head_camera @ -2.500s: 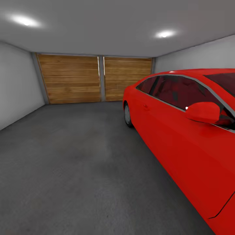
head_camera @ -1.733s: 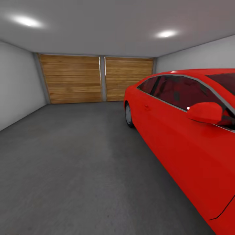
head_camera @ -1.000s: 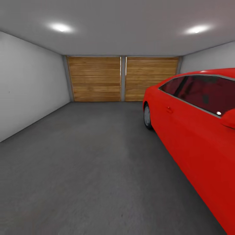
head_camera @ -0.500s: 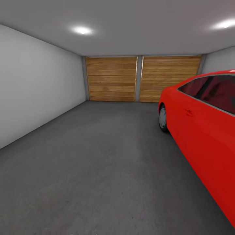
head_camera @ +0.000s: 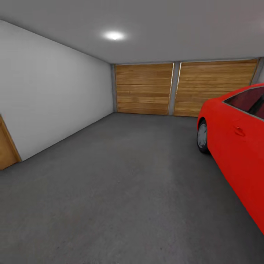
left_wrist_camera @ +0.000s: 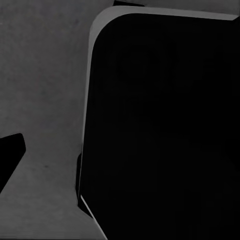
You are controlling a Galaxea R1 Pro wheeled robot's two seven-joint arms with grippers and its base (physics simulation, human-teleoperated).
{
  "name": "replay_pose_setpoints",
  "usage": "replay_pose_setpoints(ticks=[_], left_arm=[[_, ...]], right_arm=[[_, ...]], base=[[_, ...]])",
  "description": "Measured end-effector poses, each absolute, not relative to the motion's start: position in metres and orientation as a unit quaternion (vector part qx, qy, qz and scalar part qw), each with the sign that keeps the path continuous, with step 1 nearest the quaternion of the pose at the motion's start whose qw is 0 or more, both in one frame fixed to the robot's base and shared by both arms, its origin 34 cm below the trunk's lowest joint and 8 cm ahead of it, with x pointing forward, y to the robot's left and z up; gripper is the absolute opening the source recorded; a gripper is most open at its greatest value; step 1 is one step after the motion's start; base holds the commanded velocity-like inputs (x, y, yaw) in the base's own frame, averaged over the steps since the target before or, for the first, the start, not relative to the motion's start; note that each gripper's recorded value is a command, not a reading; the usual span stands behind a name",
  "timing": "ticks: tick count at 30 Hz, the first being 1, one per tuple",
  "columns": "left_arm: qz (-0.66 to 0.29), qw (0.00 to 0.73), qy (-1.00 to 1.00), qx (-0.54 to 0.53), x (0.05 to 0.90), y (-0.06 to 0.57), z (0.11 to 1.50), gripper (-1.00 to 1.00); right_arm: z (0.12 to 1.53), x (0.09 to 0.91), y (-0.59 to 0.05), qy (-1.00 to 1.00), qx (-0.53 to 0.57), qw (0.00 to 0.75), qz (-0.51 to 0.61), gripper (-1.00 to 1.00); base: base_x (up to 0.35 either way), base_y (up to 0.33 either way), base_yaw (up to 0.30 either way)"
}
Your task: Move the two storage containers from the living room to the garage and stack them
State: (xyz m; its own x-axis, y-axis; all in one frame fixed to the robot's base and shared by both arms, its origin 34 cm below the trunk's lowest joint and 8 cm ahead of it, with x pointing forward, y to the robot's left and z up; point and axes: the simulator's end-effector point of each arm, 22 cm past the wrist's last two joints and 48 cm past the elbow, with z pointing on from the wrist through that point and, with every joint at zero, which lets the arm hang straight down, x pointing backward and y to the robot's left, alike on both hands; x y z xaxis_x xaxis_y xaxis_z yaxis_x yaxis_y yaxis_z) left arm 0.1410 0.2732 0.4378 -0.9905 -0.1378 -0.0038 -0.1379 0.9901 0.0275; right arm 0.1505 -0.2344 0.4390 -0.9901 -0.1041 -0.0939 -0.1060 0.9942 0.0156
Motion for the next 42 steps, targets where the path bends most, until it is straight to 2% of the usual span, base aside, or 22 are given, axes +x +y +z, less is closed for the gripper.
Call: replay_pose_setpoints(ticks=[42], left_arm=[[0.014,0.001,0.998,-0.069,0.141,0.2735,0.4378,1.0]], right_arm=[[0.4392,0.152,-0.2328,0.997,-0.05,0.05,0.012,1.0]], base=[[0.0,0.0,0.3]])
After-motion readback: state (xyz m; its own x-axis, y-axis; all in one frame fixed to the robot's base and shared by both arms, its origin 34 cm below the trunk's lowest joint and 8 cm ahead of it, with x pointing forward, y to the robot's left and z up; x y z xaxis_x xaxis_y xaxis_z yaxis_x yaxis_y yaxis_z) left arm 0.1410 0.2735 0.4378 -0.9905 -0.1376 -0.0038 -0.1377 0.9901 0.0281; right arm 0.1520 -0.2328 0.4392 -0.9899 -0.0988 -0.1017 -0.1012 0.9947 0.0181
